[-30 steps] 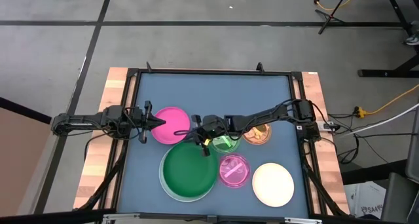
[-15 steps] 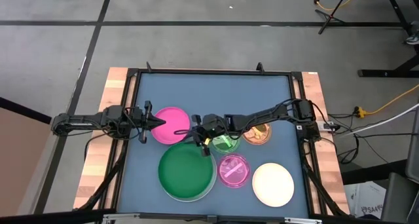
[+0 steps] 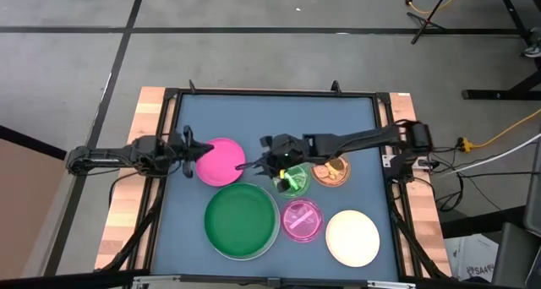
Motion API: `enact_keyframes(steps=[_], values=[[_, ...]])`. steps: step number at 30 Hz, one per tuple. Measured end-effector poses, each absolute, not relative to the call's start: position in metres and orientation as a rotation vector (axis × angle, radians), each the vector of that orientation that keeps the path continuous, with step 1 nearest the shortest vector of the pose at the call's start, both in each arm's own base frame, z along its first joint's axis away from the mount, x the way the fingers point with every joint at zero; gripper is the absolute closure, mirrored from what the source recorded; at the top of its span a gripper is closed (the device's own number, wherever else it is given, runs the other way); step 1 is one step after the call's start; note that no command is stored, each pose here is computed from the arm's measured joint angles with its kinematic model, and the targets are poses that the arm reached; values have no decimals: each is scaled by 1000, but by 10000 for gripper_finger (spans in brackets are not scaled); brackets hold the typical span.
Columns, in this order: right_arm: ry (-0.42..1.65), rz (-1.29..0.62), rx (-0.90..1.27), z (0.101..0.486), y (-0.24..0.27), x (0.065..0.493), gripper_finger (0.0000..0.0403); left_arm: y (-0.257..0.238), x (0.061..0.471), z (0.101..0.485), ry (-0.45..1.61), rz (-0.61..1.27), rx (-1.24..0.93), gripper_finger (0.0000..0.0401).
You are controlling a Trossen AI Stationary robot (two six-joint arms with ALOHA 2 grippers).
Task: Stack plastic plates
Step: Stack the pink plate on top of the green plate
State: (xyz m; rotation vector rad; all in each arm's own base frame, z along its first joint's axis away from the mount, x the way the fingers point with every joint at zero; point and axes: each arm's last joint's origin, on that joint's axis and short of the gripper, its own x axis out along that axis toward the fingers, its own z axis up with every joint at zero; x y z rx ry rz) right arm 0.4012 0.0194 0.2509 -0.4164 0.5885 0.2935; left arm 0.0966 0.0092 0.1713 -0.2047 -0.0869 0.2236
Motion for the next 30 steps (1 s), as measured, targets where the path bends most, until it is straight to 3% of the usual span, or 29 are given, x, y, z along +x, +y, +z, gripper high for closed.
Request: enact_keyframes(steps=[19,25,30], values=[[758,160,-627,340,62,285,320,11,96,176,-145,269,-219,401],[709,88,-591,341,66,237,320,11,96,179,-168,267,-224,398],[626,38,-492,323,61,199,320,11,95,186,-248,282,-234,353]])
